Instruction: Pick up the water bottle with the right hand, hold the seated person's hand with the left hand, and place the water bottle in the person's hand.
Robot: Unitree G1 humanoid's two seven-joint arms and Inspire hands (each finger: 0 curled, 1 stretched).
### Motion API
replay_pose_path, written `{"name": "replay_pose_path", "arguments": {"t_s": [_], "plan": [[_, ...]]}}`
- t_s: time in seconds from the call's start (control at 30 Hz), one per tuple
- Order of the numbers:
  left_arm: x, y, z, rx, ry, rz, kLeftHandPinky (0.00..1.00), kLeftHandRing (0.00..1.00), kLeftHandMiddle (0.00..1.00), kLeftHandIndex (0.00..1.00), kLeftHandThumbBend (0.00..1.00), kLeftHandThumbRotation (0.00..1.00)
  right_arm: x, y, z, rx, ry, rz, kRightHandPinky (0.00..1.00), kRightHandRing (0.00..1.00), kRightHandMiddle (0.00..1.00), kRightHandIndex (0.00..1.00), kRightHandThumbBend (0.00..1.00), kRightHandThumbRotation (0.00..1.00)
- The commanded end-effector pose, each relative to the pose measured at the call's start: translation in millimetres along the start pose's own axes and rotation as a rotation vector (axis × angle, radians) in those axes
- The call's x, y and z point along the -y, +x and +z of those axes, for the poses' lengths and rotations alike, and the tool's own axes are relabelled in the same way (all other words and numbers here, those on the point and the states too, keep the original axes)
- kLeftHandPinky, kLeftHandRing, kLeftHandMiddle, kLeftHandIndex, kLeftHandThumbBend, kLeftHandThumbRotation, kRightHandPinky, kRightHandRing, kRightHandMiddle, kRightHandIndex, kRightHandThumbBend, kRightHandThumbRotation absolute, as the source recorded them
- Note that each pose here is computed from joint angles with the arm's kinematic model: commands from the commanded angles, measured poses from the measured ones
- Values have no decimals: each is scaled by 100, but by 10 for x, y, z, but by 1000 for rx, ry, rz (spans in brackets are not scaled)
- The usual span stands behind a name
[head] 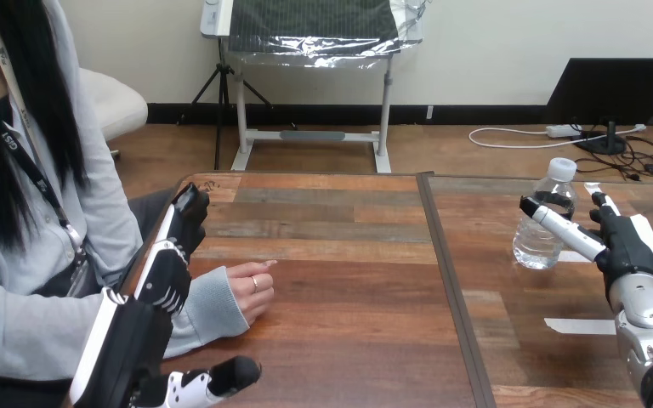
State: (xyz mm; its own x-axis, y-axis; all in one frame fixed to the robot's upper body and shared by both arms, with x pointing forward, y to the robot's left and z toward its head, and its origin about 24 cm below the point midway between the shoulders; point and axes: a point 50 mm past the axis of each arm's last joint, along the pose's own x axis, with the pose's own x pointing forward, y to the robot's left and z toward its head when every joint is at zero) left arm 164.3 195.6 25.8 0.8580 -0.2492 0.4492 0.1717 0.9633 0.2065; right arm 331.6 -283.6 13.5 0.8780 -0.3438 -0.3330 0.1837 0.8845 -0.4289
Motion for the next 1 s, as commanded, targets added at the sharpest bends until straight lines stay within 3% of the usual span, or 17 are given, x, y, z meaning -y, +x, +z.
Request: {"name": "replay_pose_path", "arguments": {"t_s": [0.0, 0.97], "plan": [[-47, 89, 121, 83, 40, -10, 99, 100, 100, 100, 100, 57, -44, 70, 388, 90, 16, -7, 91, 95, 99, 100, 100, 60], [-72, -38, 211, 91, 76, -28, 94, 100, 100, 100, 100, 57, -98, 81, 452, 80, -32, 0, 88, 95, 99, 100, 100, 58]]}}
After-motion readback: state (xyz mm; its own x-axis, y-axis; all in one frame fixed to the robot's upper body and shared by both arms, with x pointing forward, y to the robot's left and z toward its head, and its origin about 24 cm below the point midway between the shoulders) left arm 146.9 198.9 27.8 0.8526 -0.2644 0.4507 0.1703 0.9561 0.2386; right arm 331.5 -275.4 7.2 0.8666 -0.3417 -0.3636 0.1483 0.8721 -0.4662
